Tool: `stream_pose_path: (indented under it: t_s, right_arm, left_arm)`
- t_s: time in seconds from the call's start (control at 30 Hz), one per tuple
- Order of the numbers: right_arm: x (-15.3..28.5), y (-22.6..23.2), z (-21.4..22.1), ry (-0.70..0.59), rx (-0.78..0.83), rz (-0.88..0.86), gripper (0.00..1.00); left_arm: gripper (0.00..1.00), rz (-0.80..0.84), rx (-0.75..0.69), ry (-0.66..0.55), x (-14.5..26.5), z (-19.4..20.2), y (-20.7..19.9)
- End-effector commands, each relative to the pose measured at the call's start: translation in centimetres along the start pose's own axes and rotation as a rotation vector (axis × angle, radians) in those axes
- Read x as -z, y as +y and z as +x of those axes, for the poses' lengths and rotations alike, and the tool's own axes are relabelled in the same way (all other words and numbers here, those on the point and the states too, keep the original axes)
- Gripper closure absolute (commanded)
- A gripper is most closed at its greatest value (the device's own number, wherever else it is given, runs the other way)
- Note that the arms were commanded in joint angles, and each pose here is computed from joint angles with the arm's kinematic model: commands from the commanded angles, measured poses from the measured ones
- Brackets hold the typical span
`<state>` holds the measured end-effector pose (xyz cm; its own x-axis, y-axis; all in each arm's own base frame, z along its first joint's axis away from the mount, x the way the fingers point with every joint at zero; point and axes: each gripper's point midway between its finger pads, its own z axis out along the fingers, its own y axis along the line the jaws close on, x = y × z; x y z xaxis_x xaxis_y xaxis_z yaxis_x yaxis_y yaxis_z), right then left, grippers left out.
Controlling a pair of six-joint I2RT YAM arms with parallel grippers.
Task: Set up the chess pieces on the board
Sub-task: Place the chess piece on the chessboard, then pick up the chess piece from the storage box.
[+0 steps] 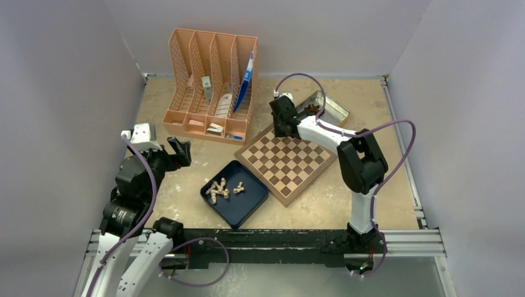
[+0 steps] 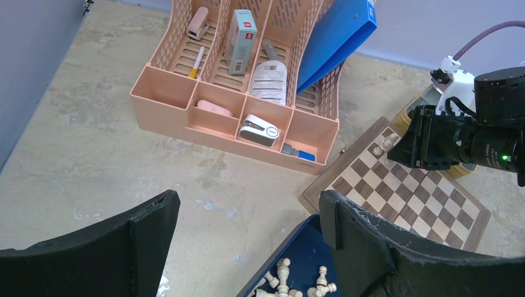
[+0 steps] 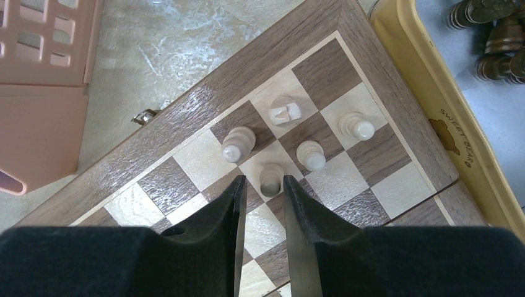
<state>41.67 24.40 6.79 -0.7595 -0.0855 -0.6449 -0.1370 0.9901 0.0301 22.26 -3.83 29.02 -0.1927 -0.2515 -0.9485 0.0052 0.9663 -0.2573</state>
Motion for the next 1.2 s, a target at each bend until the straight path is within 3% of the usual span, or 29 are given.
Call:
stream_pose_path:
  t_s: [0.0, 0.37, 0.67, 0.9, 1.17]
  right_arm:
    - [2.6, 0.0, -3.1, -0.089, -0.041, -0.016, 0.69]
    - [7.2, 0.5, -3.5, -0.130, -0.050, -0.093, 0.68]
    - [12.5, 6.6, -2.1, -0.194, 0.017, -0.277, 0.69]
    - [15.6, 14.1, 2.5, -0.157, 0.103, -0.489, 0.69]
    - [15.4, 19.3, 9.2, -0.058, 0.202, -0.573, 0.69]
  left_arm:
    - [0.17, 0.010, 0.008, -0.022, -0.1, -0.6, -0.3]
    - [0.17, 0.014, 0.004, -0.003, -0.5, -0.2, -0.4]
    - [0.17, 0.015, 0.004, 0.002, -0.5, -0.1, -0.5]
    - [0.16, 0.009, 0.006, -0.006, -0.3, -0.2, -0.3]
    - [0.16, 0.007, -0.002, 0.007, -0.7, 0.0, -0.4]
